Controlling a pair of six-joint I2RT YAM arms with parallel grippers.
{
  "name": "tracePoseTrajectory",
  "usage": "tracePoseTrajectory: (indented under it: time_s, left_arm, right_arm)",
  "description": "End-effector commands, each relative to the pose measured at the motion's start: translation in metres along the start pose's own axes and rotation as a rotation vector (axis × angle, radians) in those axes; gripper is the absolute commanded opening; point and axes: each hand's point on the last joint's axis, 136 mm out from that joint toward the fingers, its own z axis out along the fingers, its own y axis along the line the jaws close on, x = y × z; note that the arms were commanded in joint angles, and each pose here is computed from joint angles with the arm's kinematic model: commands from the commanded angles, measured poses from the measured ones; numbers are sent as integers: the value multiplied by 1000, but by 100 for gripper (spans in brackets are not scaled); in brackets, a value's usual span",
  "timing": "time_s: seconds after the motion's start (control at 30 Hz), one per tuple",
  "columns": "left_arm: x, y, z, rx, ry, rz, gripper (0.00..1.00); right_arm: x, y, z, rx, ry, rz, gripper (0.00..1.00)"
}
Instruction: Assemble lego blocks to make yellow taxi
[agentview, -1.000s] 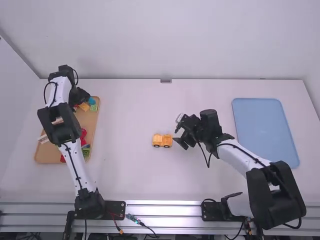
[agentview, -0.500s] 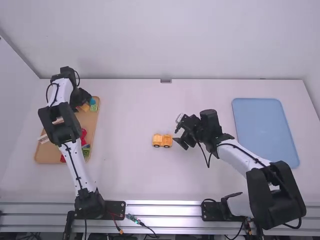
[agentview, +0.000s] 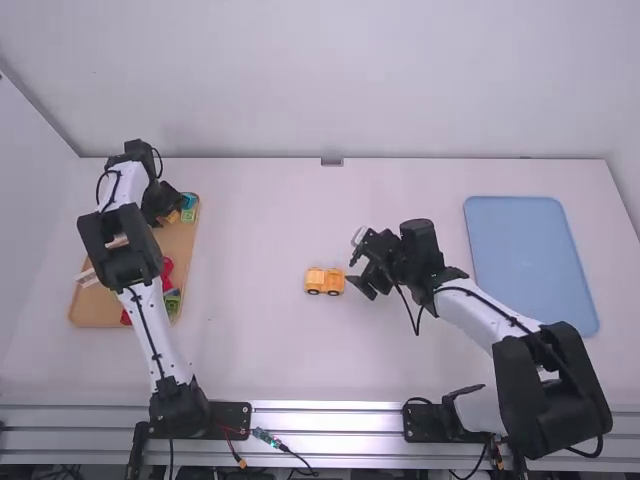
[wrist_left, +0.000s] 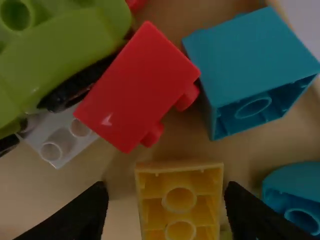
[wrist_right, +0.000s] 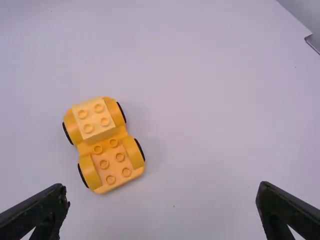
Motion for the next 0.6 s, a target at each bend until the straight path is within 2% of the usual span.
tracePoseTrajectory:
  time_s: [0.0, 0.3, 0.57]
  left_arm:
    - [10, -1, 7, -2, 33, 9, 58]
    - [16, -7, 7, 19, 55, 7, 56]
    - [16, -6, 7, 17, 57, -11, 50]
  right_arm:
    - [-8, -4, -3, 13, -15, -5, 99]
    - [-8, -4, -3, 13, -15, -5, 99]
    - [-5, -8, -3, 34, 0, -4, 99]
